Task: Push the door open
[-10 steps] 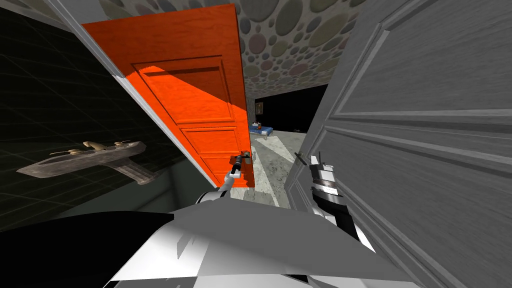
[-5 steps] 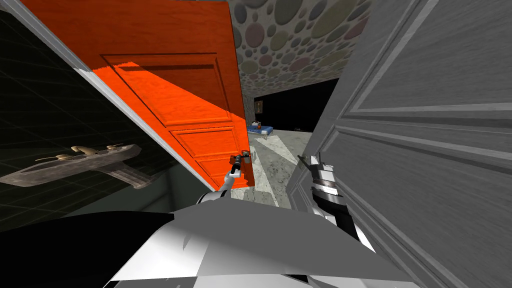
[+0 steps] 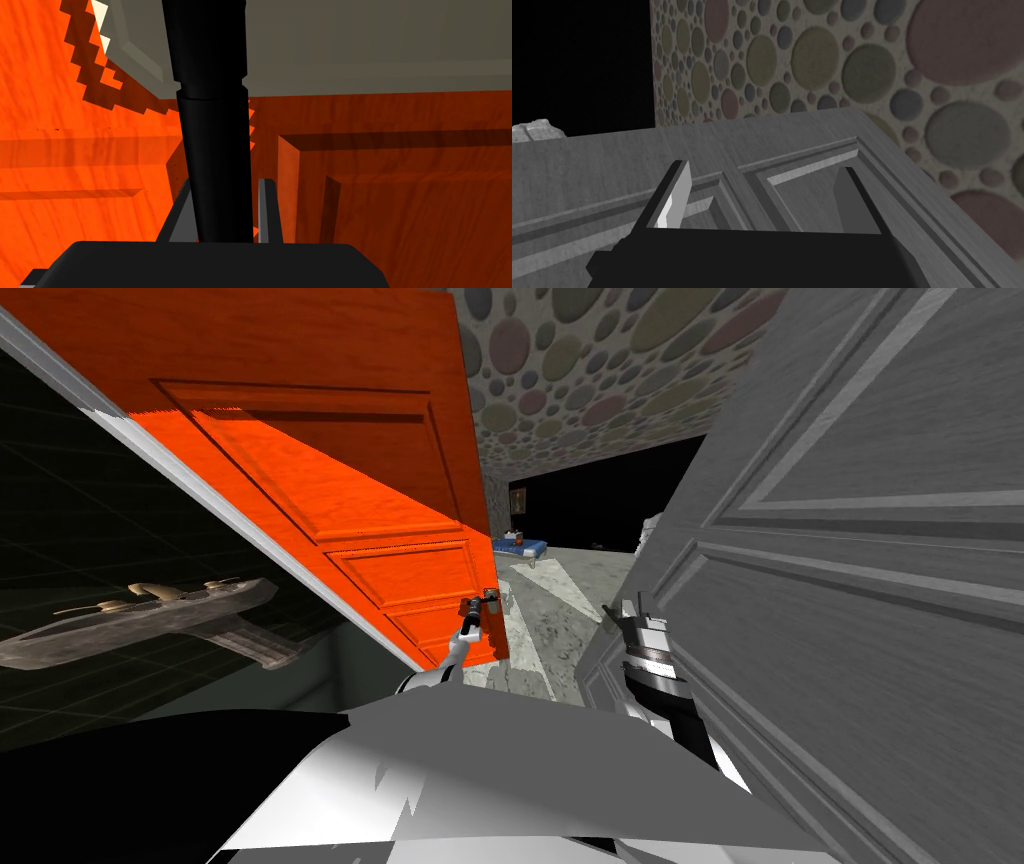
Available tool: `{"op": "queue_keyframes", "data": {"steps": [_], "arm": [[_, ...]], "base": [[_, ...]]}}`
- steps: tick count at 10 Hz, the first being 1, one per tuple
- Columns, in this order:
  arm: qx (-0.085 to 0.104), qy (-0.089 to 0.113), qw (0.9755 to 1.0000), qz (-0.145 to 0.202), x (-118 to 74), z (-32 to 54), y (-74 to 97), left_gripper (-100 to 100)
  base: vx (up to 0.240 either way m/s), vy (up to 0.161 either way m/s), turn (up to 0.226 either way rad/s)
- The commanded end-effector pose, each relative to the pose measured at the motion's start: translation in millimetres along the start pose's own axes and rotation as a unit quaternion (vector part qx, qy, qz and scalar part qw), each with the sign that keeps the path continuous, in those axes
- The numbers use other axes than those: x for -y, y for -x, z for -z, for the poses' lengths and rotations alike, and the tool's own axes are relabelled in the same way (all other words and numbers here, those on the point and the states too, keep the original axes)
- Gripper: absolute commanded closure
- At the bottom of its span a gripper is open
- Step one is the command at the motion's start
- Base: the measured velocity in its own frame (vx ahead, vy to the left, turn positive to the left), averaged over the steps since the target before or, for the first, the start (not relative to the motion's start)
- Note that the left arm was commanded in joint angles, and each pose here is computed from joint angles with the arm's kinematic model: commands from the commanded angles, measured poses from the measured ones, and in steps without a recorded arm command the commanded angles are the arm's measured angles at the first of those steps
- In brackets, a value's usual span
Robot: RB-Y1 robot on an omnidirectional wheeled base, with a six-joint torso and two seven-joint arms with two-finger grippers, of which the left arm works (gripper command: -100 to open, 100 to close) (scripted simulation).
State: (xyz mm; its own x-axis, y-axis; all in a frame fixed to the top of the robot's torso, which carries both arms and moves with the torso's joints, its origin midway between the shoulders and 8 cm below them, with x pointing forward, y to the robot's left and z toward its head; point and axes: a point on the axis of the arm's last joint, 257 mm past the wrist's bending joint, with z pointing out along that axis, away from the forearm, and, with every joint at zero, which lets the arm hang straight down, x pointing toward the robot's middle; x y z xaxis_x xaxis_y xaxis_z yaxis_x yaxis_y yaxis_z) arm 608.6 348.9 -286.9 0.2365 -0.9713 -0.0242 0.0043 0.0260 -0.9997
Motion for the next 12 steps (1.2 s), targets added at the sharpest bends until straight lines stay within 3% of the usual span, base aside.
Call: {"op": "queue_keyframes", "data": {"steps": [1, 7, 10, 11, 12], "arm": [[0.018, -0.014, 0.9997, -0.007, 10.9, -6.0, 23.5, 100], [0.042, -0.017, 0.9989, -0.01, 14.6, -7.6, 38.2, 100], [0.04, -0.006, 0.9991, -0.01, 3.8, -4.7, 36.4, 100], [0.038, 0.007, 0.9992, -0.009, -8.4, -1.2, 34.2, 100], [0.042, -0.017, 0.9989, -0.01, 14.6, -7.6, 38.2, 100]], "base": [[0.099, 0.012, -0.019], [0.085, 0.007, 0.033], [0.031, 0.01, 0.006], [0.0, 0.0, 0.0], [-0.015, -0.006, -0.003]]}}
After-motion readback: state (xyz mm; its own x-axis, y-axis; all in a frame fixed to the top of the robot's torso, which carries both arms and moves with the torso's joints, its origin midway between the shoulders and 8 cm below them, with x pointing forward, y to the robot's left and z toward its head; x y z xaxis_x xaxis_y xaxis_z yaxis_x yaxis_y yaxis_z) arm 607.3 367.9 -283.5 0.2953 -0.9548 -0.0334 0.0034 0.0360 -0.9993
